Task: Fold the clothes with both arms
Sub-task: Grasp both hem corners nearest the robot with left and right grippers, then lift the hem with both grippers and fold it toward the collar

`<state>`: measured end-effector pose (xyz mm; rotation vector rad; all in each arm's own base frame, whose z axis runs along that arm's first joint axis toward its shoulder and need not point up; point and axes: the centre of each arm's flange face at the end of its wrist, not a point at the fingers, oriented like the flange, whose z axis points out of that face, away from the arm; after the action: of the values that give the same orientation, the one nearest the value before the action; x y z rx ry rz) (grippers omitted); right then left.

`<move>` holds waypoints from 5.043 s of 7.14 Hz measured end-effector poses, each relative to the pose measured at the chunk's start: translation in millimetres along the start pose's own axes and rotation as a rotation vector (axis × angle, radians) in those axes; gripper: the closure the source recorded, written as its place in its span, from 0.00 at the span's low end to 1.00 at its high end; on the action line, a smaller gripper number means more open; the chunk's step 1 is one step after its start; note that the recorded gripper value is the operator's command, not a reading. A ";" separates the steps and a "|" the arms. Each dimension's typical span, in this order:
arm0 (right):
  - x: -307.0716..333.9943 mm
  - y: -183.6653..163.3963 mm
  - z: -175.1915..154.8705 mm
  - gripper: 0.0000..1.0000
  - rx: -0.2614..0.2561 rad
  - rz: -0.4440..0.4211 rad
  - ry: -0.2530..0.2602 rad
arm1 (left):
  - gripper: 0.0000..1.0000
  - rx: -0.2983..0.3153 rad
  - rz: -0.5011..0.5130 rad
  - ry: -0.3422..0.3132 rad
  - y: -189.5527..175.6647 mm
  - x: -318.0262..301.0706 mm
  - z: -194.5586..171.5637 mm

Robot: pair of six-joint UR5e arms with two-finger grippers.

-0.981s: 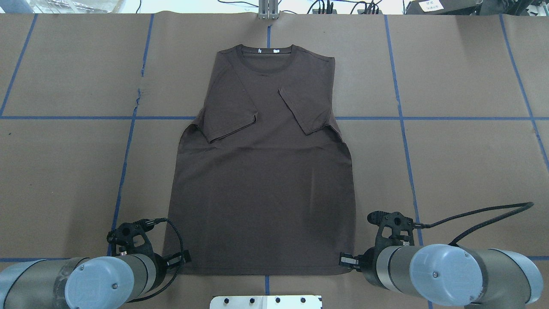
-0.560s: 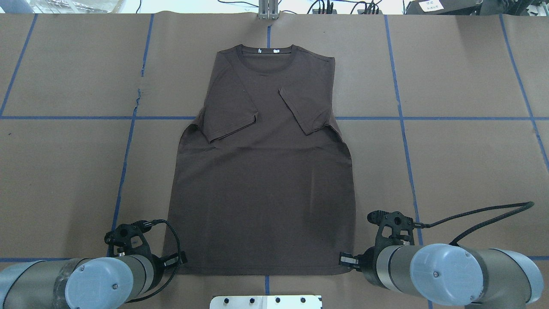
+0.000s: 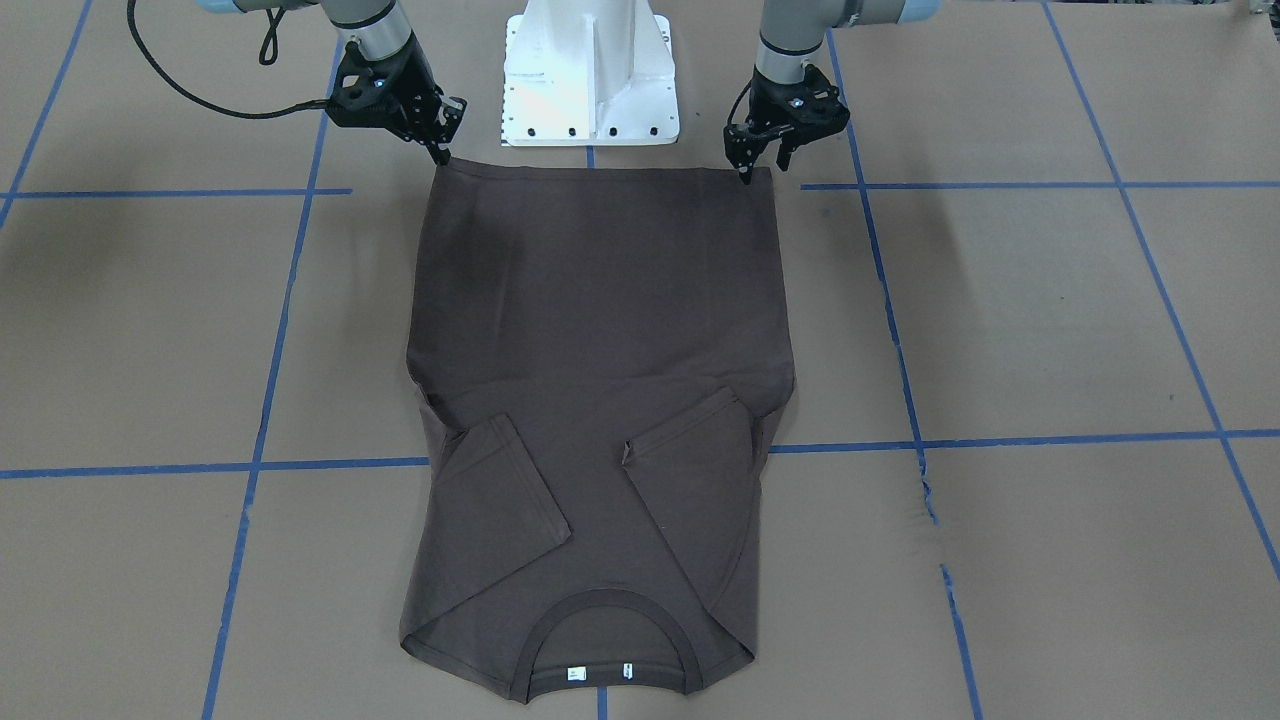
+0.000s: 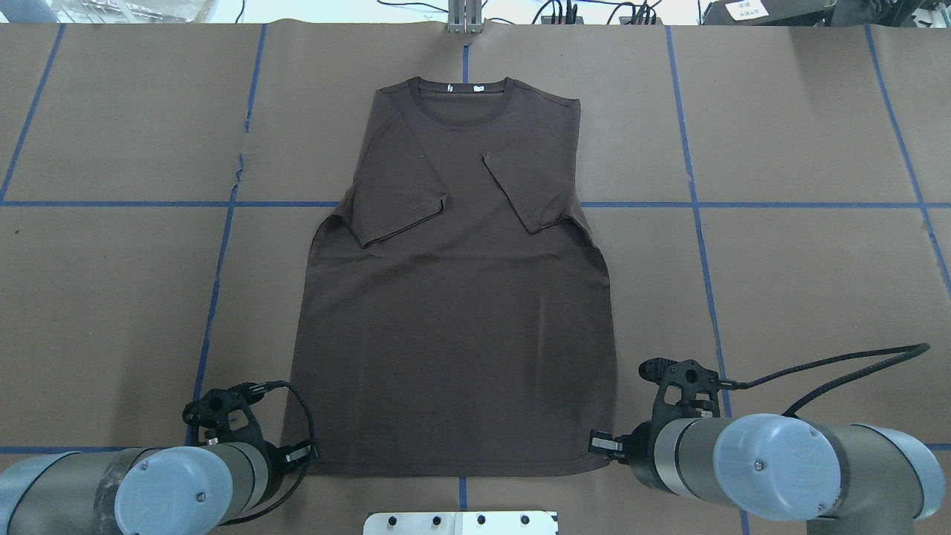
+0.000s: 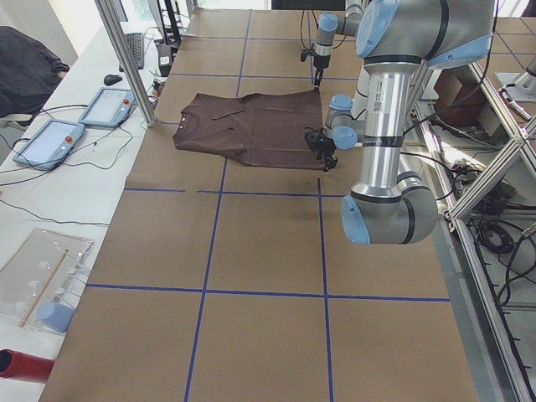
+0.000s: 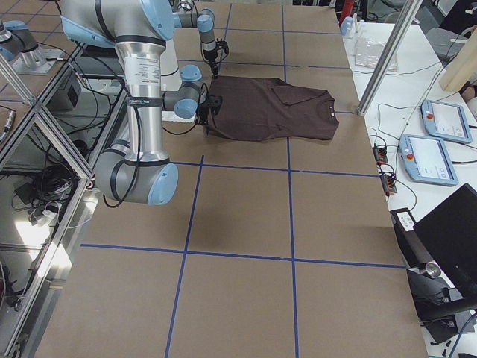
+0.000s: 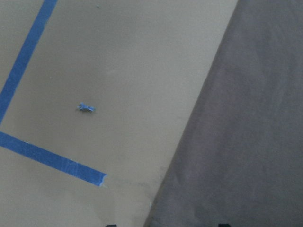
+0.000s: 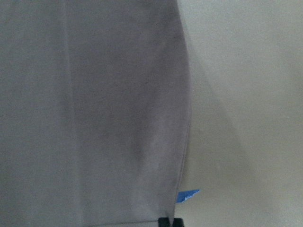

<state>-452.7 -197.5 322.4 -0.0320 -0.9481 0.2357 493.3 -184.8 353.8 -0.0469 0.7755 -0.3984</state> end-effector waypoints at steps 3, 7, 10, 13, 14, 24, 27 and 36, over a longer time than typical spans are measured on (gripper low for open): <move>0.9 -5.9 -1.8 1.00 0.003 0.008 0.000 | 0.50 0.000 0.001 0.000 0.5 -0.4 0.2; 1.5 -9.3 -4.4 1.00 0.005 0.013 -0.002 | 0.86 -0.002 -0.001 0.001 1.1 0.7 0.0; 1.5 -11.8 -6.1 1.00 0.004 0.017 -0.002 | 1.00 -0.002 -0.017 0.001 1.2 0.7 0.0; 1.8 -12.2 -6.3 1.00 0.001 0.018 -0.002 | 0.31 -0.005 -0.021 0.003 1.2 1.5 -0.8; 1.8 -12.5 -6.4 1.00 0.002 0.018 -0.002 | 0.12 -0.006 -0.022 0.004 0.8 1.3 -1.7; 3.5 -17.0 -7.2 1.00 0.008 0.024 0.000 | 0.01 -0.006 -0.065 0.015 0.6 -0.6 2.9; 3.5 -16.8 -7.2 1.00 0.007 0.024 0.000 | 0.38 -0.007 -0.067 0.011 1.7 0.0 5.7; 4.4 -19.0 -9.3 1.00 0.000 0.028 0.000 | 1.00 -0.025 -0.076 0.053 3.1 10.3 -16.0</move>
<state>-439.2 -214.4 323.0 -0.0458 -0.9479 0.2618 489.9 -184.1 334.9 -0.0896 0.8325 -0.4637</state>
